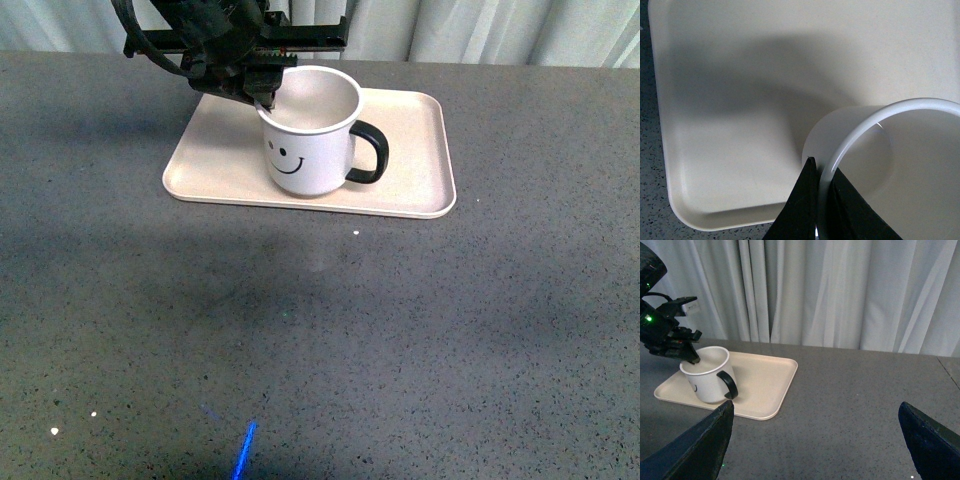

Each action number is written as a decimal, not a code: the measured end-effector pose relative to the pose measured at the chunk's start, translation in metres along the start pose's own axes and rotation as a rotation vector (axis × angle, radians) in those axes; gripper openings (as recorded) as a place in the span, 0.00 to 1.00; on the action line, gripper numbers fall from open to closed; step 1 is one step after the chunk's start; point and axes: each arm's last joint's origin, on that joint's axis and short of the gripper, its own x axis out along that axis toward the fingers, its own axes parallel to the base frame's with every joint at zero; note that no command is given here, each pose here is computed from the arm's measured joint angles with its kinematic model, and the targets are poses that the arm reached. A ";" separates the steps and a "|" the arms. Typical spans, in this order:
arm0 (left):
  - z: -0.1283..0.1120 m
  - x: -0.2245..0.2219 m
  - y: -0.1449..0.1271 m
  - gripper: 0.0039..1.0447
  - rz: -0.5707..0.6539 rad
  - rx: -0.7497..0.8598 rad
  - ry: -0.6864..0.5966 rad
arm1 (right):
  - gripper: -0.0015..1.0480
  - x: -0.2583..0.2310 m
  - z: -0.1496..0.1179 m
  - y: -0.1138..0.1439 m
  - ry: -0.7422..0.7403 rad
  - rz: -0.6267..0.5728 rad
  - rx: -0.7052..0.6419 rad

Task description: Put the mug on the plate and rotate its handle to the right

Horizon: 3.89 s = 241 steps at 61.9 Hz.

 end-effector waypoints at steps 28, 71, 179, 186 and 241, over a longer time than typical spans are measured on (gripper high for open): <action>0.005 0.014 0.000 0.02 -0.003 -0.001 0.019 | 0.91 0.000 0.000 0.000 0.000 0.000 0.000; -0.007 -0.094 0.032 0.91 -0.161 -0.011 -0.377 | 0.91 0.000 0.000 0.000 0.000 0.000 0.000; -0.266 -0.217 0.092 0.01 0.313 0.010 -0.992 | 0.91 0.000 0.000 0.000 0.000 0.000 0.000; -0.269 -0.220 0.090 0.01 0.313 0.011 -0.995 | 0.91 0.000 0.000 0.000 0.000 0.000 0.000; -0.292 -0.230 0.085 0.01 0.314 0.009 -0.979 | 0.91 0.000 0.000 0.000 0.001 0.000 0.000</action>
